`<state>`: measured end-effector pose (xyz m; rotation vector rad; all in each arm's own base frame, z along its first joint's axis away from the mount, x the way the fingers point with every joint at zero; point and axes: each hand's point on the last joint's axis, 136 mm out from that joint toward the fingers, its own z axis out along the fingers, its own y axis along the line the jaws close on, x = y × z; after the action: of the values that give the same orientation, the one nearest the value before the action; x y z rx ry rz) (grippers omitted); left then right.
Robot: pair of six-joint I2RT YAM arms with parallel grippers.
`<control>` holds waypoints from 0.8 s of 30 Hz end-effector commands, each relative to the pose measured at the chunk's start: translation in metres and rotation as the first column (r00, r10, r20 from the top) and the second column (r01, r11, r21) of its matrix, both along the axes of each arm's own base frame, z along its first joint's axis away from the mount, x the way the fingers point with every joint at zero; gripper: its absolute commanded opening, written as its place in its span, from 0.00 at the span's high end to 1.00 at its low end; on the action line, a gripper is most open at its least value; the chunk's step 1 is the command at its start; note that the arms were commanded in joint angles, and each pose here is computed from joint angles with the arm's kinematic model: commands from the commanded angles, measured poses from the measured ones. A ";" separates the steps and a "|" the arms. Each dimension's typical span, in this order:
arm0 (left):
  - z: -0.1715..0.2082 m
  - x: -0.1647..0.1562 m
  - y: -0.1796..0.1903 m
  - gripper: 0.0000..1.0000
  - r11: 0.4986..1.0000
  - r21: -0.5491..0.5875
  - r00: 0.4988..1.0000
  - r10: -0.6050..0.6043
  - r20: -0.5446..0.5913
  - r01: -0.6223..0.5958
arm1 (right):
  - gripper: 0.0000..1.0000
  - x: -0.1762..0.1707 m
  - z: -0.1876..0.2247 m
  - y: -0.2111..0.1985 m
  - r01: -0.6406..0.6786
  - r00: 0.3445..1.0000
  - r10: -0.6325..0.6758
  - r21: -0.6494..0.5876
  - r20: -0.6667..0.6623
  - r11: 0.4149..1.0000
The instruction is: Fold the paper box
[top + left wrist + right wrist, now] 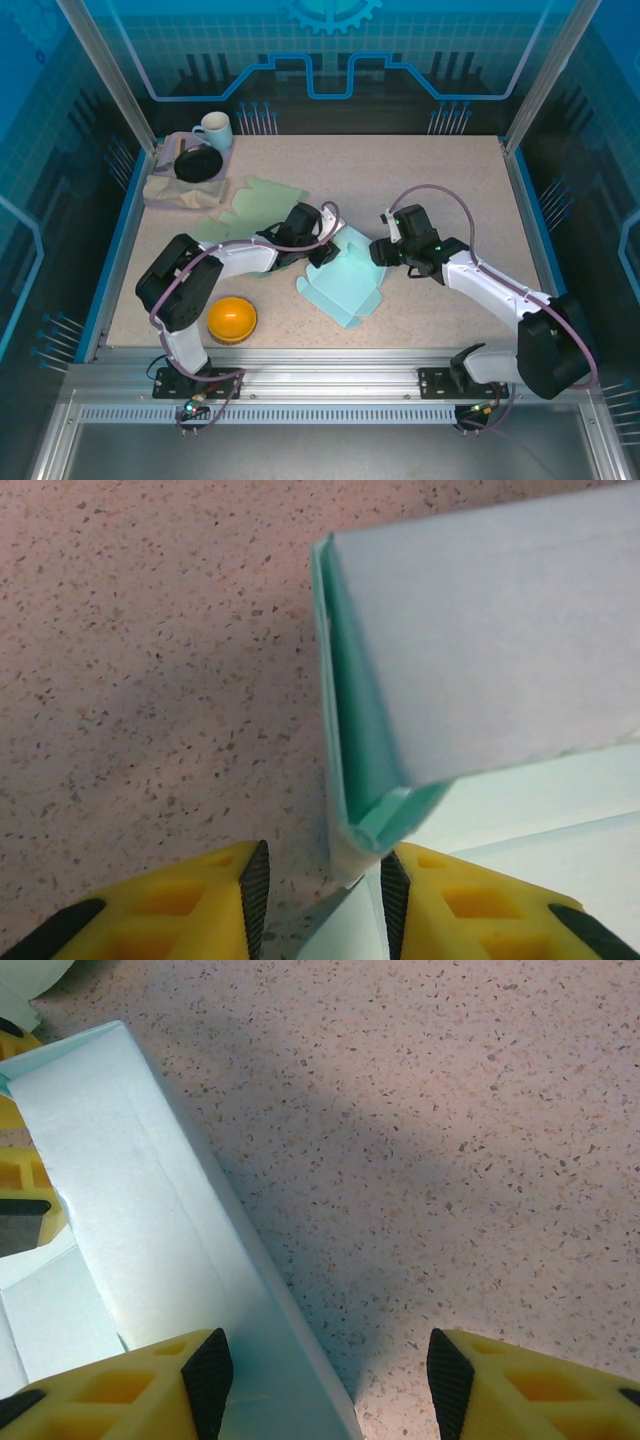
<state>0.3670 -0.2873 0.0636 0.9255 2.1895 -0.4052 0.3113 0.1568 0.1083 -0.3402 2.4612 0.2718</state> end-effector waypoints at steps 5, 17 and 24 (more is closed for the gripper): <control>0.022 0.009 -0.025 0.68 0.991 -0.135 1.000 -0.007 -0.005 0.006 | 0.42 -0.021 -0.032 -0.001 -0.036 0.991 0.028 -0.056 -0.131 0.998; 0.000 0.037 -0.003 0.93 0.952 -0.086 0.954 0.298 0.039 -0.294 | 0.42 -0.020 -0.044 -0.012 0.035 0.986 -0.051 -0.106 -0.157 0.994; -0.015 0.039 0.002 0.98 0.922 0.041 0.917 0.377 0.132 -0.385 | 0.42 -0.019 -0.050 -0.013 0.088 0.980 -0.104 -0.097 -0.170 0.991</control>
<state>0.4013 -0.3032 0.0717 0.6041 2.1533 -0.2380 0.3289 0.1576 0.1059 -0.2282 2.4495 0.2594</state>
